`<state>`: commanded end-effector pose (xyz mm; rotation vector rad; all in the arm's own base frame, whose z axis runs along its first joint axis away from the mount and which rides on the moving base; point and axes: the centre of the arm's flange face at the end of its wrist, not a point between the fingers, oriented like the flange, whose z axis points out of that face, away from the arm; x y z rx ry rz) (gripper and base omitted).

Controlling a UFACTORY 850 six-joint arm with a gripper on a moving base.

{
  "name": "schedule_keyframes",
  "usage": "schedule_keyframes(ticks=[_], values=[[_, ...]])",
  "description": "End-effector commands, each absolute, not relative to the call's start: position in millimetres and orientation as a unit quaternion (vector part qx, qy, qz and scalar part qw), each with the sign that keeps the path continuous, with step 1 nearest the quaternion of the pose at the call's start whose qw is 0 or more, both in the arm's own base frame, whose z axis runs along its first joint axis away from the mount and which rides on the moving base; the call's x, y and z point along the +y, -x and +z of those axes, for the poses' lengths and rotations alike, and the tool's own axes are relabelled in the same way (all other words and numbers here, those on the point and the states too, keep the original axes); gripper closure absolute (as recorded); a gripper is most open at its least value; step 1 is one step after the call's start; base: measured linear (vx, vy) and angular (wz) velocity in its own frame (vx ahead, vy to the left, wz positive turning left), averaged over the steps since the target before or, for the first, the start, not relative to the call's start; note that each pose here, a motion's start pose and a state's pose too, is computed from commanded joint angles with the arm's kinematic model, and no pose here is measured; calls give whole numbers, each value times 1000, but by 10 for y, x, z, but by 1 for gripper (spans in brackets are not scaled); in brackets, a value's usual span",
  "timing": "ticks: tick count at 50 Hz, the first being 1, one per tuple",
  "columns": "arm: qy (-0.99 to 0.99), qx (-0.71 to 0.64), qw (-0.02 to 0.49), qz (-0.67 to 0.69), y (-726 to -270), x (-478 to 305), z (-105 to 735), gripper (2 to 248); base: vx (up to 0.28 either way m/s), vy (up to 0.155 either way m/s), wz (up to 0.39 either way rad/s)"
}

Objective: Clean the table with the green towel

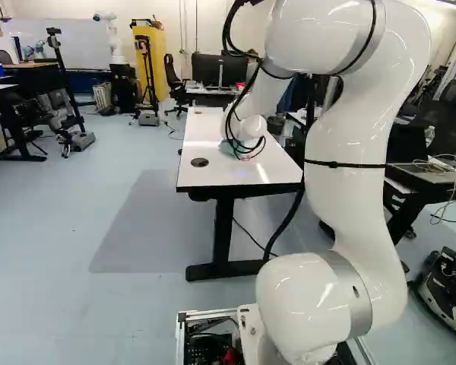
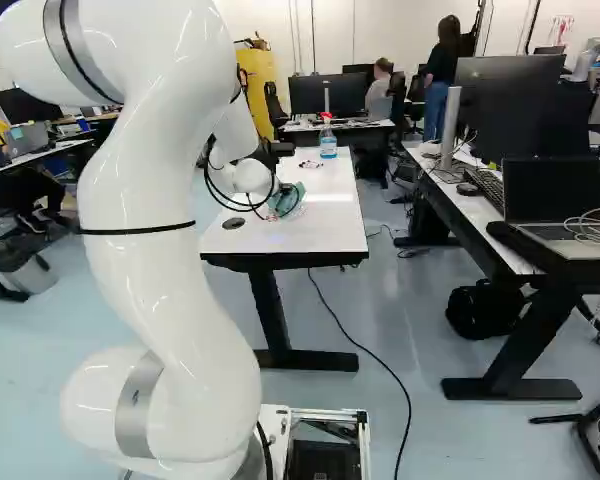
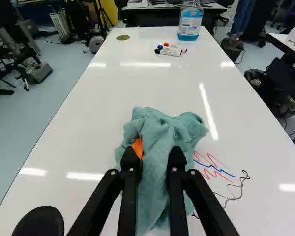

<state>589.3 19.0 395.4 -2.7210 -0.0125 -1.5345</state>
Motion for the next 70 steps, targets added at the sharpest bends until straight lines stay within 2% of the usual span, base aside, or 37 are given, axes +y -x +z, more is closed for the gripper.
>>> schedule_keyframes(ticks=[70], values=[[902,-5,9,-432,-5825,190,3856,187,0,0,0]])
